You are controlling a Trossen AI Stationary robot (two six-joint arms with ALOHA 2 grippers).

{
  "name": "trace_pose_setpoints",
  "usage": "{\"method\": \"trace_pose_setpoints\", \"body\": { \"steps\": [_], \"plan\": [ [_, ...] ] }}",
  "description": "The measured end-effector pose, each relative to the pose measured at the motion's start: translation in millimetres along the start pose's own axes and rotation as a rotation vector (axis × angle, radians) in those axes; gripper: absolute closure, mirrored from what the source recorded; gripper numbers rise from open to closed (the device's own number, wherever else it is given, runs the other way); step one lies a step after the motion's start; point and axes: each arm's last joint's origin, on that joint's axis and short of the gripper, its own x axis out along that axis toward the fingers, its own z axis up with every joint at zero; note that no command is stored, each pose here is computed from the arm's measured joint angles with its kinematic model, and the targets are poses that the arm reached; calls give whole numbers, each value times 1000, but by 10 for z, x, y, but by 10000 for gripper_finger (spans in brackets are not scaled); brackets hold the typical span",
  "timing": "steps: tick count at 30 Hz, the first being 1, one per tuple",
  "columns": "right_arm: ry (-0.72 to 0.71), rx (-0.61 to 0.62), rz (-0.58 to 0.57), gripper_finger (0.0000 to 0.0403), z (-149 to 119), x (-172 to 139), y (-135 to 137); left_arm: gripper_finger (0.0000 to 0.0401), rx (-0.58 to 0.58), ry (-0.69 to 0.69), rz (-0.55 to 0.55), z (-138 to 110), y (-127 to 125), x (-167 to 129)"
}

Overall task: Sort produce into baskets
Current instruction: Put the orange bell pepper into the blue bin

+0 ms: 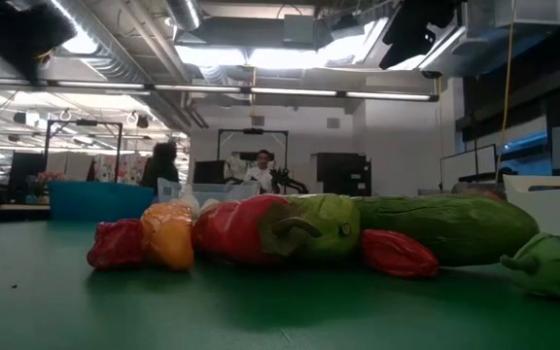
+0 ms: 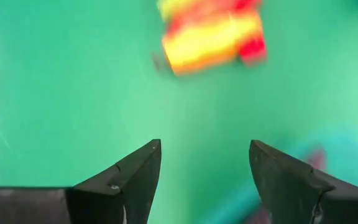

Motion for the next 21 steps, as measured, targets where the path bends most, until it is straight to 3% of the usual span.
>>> {"method": "trace_pose_setpoints", "body": {
  "steps": [4, 8, 13, 15, 17, 21],
  "plan": [
    [0, 0, 0, 68, 0, 0, -1, 164, 24, -227, 84, 296, 111, 58],
    [0, -1, -1, 68, 0, 0, -1, 164, -38, -409, 135, 572, 254, 75],
    [0, -1, -1, 68, 0, 0, -1, 164, -331, -504, 175, 794, 504, 226],
    [0, -1, -1, 68, 0, -1, 0, 164, -360, -460, 170, 802, 557, 335],
    [1, -1, -1, 68, -1, 0, -1, 164, -277, -361, 114, 774, 555, 460],
    [1, -23, 0, 68, -1, 0, -1, 164, 100, -158, -3, 670, 465, 721]
  ]
}}
